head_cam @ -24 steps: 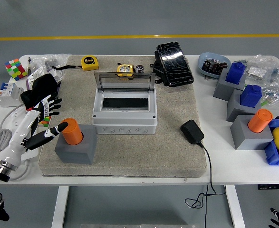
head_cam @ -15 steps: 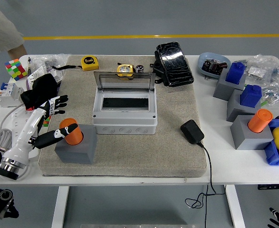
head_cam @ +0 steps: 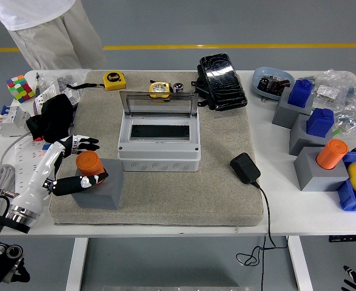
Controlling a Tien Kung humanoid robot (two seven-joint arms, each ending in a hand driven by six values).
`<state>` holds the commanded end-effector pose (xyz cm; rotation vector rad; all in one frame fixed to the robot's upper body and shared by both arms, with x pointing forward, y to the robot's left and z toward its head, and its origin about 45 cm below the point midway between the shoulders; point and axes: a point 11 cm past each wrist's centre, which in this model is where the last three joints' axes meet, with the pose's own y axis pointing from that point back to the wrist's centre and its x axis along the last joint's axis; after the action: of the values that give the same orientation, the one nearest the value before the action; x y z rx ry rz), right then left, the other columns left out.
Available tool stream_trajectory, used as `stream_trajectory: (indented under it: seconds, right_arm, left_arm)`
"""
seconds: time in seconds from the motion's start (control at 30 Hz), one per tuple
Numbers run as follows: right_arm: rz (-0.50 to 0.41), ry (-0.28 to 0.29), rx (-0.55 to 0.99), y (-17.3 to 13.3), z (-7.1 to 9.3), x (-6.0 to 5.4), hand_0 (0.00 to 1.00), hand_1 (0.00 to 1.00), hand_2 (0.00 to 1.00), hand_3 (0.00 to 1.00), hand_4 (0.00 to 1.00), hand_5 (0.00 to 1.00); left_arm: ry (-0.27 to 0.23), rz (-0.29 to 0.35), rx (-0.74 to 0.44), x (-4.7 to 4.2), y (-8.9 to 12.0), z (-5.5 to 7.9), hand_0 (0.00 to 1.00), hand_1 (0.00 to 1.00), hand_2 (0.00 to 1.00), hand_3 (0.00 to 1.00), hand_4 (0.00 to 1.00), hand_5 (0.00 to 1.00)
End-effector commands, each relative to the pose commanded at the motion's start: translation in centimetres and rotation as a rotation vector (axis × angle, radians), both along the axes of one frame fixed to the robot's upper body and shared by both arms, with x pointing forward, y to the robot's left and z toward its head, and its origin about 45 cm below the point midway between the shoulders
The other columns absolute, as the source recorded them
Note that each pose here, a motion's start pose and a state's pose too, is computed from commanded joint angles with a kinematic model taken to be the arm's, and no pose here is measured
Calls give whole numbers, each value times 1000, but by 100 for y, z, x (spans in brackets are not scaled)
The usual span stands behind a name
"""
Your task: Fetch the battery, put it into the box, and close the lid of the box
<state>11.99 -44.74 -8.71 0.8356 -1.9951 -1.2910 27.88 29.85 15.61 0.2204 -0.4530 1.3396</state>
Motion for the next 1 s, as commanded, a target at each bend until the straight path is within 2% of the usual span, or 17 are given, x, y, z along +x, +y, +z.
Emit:
stream_trajectory:
  seconds: [0.03, 0.2, 0.23, 0.47, 0.8, 0.83, 1.0]
  right_arm:
    - [1, -1, -1, 1, 1, 6, 624, 686, 668, 550, 918, 493]
    - [5, 0, -3, -4, 3, 6, 624, 686, 668, 550, 918, 493]
    - [5, 1, -2, -4, 3, 3, 624, 686, 668, 550, 918, 493]
    - [7, 6, 0, 1, -5, -20, 624, 687, 668, 550, 917, 492]
    - [2, -1, 4, 17, -9, -9, 624, 686, 668, 549, 918, 492]
    - [2, -2, 4, 16, -9, -9, 624, 686, 668, 550, 918, 492]
    - [1, -2, 4, 17, -10, -11, 624, 686, 668, 550, 918, 492]
  left_arm:
    - [-2, 6, -13, -2, 5, -7, 465, 561, 505, 513, 998, 33]
    - [-4, 16, -45, -13, 3, -29, 465, 561, 505, 513, 998, 33]
    - [-5, 13, -48, -13, -11, -31, 459, 519, 463, 488, 998, 2]
    - [6, -7, -69, -26, -92, -62, 480, 501, 447, 492, 998, 2]
    - [-21, -12, -110, 72, -187, 14, 503, 502, 451, 518, 998, 2]
    - [-21, -13, -113, 83, -200, 17, 513, 515, 459, 549, 998, 2]
    - [-10, -22, -121, 97, -251, 4, 513, 515, 459, 549, 998, 2]
